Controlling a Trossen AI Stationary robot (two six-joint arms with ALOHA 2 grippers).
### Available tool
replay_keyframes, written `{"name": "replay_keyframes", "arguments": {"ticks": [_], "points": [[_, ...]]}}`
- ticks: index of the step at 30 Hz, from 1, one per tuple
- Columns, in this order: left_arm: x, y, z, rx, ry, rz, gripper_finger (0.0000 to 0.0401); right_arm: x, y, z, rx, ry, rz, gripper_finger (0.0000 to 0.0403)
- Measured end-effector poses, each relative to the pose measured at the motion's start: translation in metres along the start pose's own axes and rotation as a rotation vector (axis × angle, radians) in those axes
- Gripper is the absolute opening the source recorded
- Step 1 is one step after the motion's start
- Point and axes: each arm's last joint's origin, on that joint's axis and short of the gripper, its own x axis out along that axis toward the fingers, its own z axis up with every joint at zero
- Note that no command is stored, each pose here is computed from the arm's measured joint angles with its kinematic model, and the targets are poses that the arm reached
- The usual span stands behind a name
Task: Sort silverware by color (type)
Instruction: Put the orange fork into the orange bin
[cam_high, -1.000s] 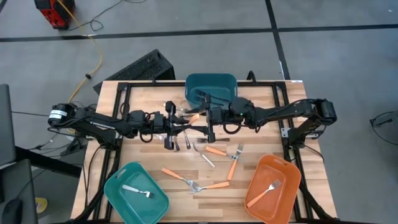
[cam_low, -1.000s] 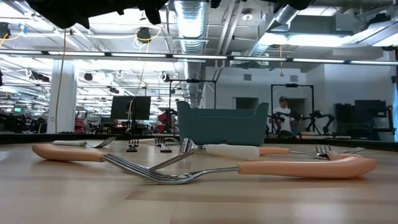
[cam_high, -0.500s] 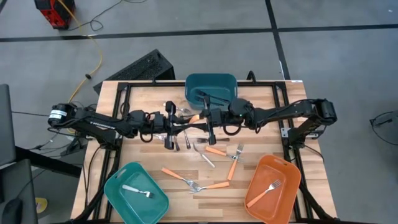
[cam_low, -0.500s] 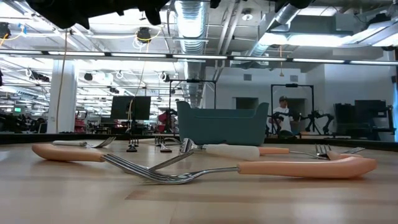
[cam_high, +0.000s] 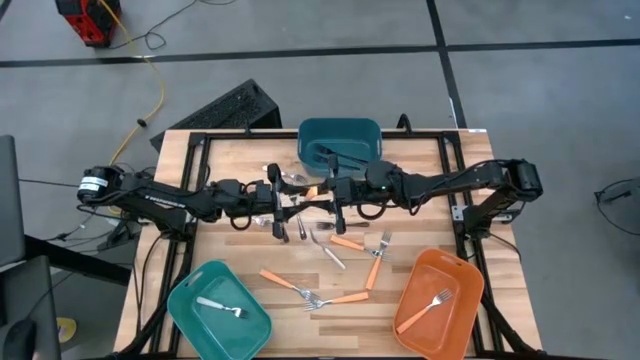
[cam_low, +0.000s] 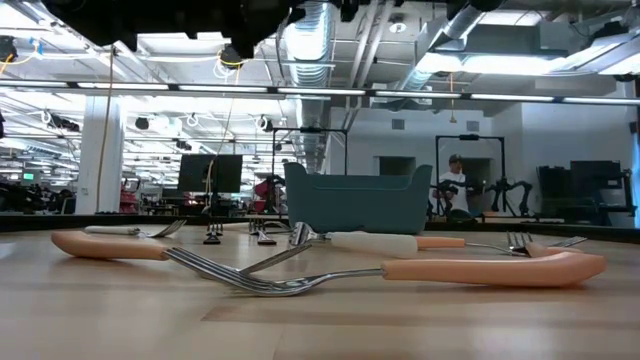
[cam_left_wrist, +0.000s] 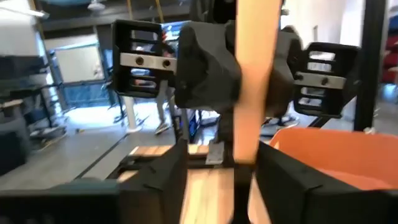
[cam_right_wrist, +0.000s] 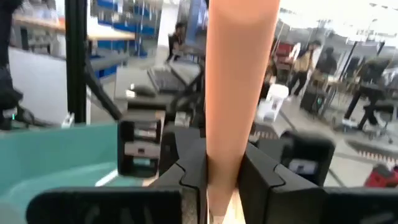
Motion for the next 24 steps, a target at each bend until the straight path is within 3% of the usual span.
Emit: {"name": "replay_keyframes", "arguments": {"ticks": [4,8,17,24], "points": [[0.000,0.001,-0.002,0.003,0.028,0.041,0.0217,-0.001,-0.004,-0.008,0.008,0.075,-0.025,0.0084],[-0.001,0.001,-0.004,-0.024,0.053,0.043,0.0240,-0.006,-0.009,-0.015,-0.031,0.198,-0.065,0.0084],[-0.002,0.001,-0.009,-0.112,0.106,0.044,0.0244,-0.031,-0.005,-0.006,-0.136,0.386,-0.113,0.0084],[-0.002,0.001,-0.010,-0.111,0.116,0.043,0.0244,-0.064,0.020,0.006,-0.180,0.589,-0.075,0.0084]]}}
